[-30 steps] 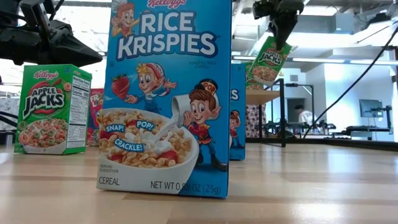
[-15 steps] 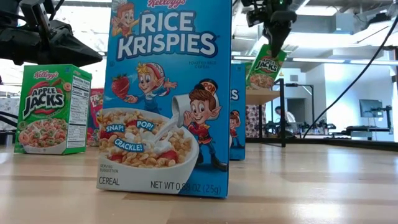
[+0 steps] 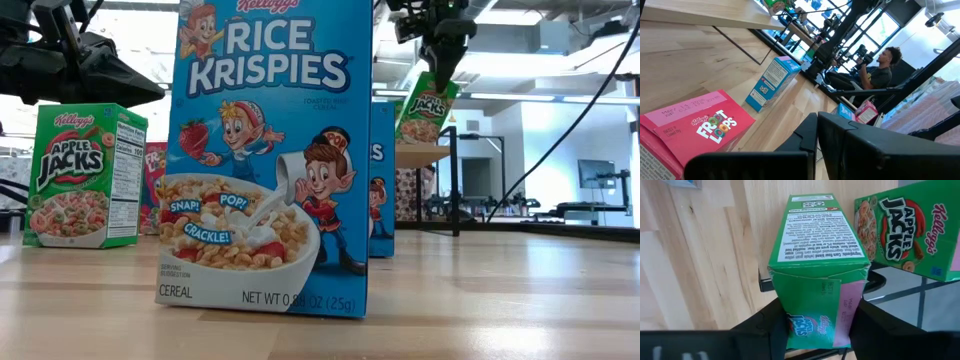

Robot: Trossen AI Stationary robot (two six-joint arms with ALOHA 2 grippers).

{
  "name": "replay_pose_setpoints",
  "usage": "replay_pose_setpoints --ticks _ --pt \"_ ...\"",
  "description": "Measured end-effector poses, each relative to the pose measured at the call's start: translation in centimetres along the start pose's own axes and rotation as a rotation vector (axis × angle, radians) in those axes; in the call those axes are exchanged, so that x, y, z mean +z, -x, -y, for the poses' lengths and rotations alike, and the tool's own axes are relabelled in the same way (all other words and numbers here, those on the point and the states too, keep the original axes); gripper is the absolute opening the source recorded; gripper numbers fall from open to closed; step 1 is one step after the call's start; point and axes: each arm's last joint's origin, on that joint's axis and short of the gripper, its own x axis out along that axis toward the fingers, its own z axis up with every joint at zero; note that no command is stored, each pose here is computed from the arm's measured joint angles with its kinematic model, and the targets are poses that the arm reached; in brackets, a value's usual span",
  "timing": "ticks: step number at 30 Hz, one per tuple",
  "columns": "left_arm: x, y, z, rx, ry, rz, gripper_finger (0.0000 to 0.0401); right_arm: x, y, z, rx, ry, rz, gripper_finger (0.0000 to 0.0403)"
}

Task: Stack cereal on shelf
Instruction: Put the right green cereal box on the shelf aligned with the other green cereal box

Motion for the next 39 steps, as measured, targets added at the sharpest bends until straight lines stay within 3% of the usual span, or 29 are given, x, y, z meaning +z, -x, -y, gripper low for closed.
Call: replay_pose_setpoints --ticks 8,39 --pt "0.00 0.00 0.00 0.000 0.000 0.000 0.0000 0.16 0.01 0.17 -0.030 -0.006 0.011 0.0228" --pt "0.00 0.00 -0.02 0.004 0.019 0.002 0.0000 0.79 0.22 0.16 -0.105 0.039 0.045 0.0243"
